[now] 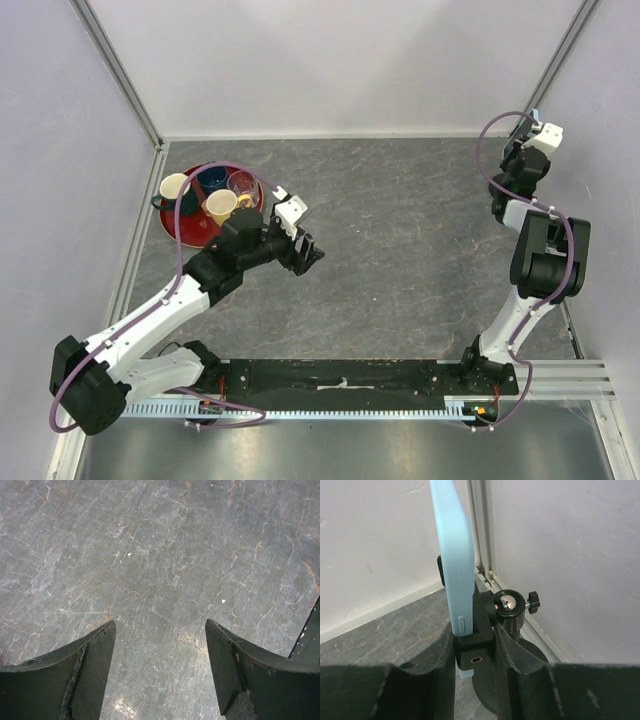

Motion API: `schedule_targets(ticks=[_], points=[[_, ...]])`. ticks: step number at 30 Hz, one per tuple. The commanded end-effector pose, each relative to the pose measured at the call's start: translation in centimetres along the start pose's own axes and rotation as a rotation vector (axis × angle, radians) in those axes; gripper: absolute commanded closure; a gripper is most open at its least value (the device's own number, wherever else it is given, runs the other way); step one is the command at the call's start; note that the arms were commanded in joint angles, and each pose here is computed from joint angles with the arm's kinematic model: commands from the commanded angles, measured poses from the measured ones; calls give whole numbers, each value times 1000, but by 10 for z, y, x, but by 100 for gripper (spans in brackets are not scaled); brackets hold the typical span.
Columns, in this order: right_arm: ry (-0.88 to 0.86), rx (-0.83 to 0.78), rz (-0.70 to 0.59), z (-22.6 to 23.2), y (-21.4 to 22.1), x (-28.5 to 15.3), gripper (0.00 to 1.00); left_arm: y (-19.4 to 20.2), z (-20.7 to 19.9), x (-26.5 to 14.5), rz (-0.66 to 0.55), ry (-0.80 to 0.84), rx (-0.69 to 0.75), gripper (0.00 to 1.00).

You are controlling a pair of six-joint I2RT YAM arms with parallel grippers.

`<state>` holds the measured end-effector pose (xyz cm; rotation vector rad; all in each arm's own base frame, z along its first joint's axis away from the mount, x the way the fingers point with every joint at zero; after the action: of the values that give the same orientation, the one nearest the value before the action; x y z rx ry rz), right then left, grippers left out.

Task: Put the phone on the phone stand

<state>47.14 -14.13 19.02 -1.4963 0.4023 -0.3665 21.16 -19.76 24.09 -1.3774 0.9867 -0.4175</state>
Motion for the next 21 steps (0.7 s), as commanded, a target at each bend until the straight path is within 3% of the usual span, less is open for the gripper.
schedule_targets(ticks=[1, 12, 21], points=[[-223, 50, -85, 21, -25, 17, 100, -18, -1, 6, -63, 22, -26, 22], [-428, 89, -41, 27, -9, 30, 100, -12, 0, 9, -45, 28, -43, 23], [-442, 69, 10, 18, -6, 30, 100, -8, 4, 12, -46, 38, -48, 23]])
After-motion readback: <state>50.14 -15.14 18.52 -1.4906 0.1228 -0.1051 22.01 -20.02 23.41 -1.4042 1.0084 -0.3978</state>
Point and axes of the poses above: each gripper's point midway between its finger pads, its own x axis out along the fingers, its own z axis along the line the jaws close on, y = z × x, the point moved 7 cm from there along -x, back along the fingers, and after that the axes turned 4 degrees about -x, right-handed, at the moved point
